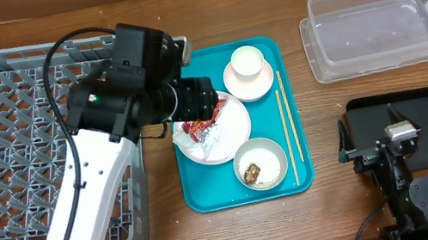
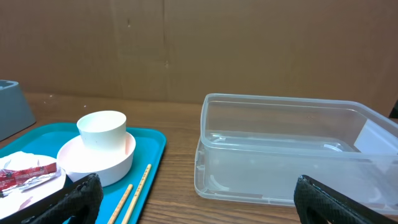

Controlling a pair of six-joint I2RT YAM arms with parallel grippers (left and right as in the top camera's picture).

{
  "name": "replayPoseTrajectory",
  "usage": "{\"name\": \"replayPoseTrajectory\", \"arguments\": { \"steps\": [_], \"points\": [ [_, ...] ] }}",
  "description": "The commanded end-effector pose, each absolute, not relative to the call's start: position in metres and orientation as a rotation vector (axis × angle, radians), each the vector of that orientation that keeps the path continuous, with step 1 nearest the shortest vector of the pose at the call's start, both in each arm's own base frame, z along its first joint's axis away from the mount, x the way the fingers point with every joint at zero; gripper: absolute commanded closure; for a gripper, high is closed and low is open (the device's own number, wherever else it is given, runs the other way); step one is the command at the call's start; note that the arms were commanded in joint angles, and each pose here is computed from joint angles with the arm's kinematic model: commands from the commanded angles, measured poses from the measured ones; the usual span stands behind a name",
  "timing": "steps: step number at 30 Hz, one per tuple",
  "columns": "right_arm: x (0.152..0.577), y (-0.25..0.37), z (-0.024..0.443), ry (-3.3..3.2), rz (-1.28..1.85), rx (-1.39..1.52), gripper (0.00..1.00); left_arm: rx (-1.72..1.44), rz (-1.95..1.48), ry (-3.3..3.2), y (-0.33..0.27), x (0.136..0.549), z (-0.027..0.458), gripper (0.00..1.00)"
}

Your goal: Sort waste into correct bins and load items into the dishwasher

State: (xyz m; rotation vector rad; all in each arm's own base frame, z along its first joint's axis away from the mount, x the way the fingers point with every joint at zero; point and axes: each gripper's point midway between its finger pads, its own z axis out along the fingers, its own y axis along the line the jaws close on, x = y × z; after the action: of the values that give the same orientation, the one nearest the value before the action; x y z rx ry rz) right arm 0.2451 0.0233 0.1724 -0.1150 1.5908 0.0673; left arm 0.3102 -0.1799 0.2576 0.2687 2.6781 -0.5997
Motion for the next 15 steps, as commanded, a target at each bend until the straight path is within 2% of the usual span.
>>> {"name": "replayPoseTrajectory", "arguments": {
  "steps": [1,8,11,15],
  "points": [
    [0.245,0.025,0.17,1.588,0.081,-0.117,0.0,0.322,-0.635,2.66,-0.196,0.307,0.265,0.22],
    [0.245,0.025,0.17,1.588,0.081,-0.117,0.0,0.477,-0.587,2.646,-0.205,0.298,0.259,0.28],
    [0.245,0.025,0.17,1.588,0.081,-0.117,0.0,0.459,-0.513,2.655,-0.197,0.302,0.253,0.36],
    [0.245,0.025,0.17,1.588,0.081,-0.117,0.0,0.45,-0.473,2.671,-0.193,0.304,0.241,0.34]
  ]
}}
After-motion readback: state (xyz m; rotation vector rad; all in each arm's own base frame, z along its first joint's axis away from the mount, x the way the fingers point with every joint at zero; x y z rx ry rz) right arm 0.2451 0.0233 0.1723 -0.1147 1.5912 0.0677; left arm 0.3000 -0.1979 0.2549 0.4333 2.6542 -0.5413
